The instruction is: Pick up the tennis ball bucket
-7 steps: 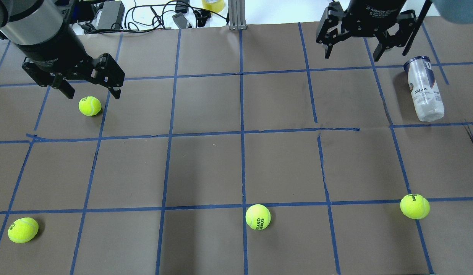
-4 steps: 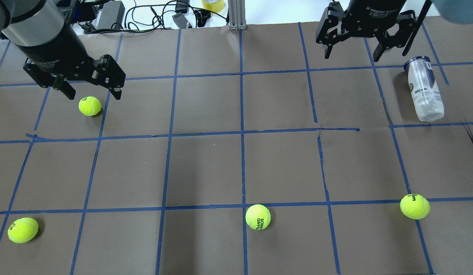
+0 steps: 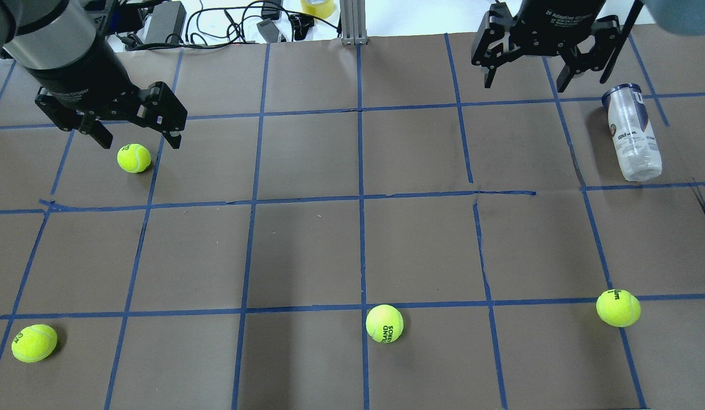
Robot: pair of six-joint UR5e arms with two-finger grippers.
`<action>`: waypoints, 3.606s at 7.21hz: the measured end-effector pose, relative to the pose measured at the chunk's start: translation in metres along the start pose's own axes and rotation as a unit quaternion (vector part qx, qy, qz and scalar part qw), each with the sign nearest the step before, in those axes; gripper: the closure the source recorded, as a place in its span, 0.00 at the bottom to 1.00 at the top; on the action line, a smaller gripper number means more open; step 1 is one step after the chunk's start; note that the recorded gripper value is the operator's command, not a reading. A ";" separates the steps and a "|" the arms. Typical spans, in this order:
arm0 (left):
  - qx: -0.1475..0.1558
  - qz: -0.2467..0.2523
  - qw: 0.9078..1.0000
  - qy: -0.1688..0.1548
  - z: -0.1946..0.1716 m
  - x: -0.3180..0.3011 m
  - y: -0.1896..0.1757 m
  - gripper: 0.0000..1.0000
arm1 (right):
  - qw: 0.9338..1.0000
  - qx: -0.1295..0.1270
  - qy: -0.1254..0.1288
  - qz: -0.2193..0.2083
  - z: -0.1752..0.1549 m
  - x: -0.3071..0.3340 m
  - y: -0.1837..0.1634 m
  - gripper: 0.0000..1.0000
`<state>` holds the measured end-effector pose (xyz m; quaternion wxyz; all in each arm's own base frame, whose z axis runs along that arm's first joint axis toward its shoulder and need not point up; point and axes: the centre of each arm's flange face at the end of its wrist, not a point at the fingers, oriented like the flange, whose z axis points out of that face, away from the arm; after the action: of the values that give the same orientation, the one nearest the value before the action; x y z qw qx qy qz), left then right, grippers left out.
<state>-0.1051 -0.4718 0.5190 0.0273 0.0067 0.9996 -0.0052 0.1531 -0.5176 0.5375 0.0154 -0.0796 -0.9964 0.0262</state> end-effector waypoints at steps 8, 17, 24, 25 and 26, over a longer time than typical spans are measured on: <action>0.001 0.000 1.000 0.000 0.001 0.000 -0.002 0.00 | 1.000 -0.012 0.025 0.013 0.062 0.143 -0.090 0.00; 0.000 -0.001 1.000 0.002 0.002 0.001 -0.001 0.00 | 0.998 -0.034 0.027 -0.035 0.332 0.327 -0.203 0.00; -0.002 -0.001 1.000 0.002 0.005 0.000 0.001 0.00 | 0.997 -0.052 0.028 -0.044 0.368 0.330 -0.204 0.25; -0.001 -0.001 1.000 0.002 0.005 0.000 0.001 0.00 | 0.997 -0.049 0.029 -0.042 0.364 0.329 -0.205 0.25; -0.001 -0.001 1.000 0.002 0.005 0.000 0.000 0.00 | 0.998 -0.043 0.030 -0.039 0.353 0.326 -0.206 0.24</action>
<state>-0.1047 -0.4715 0.5140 0.0258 0.0052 0.9996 -0.0044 -0.2135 -0.6859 0.2046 0.0430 -0.0420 -0.9980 -0.0200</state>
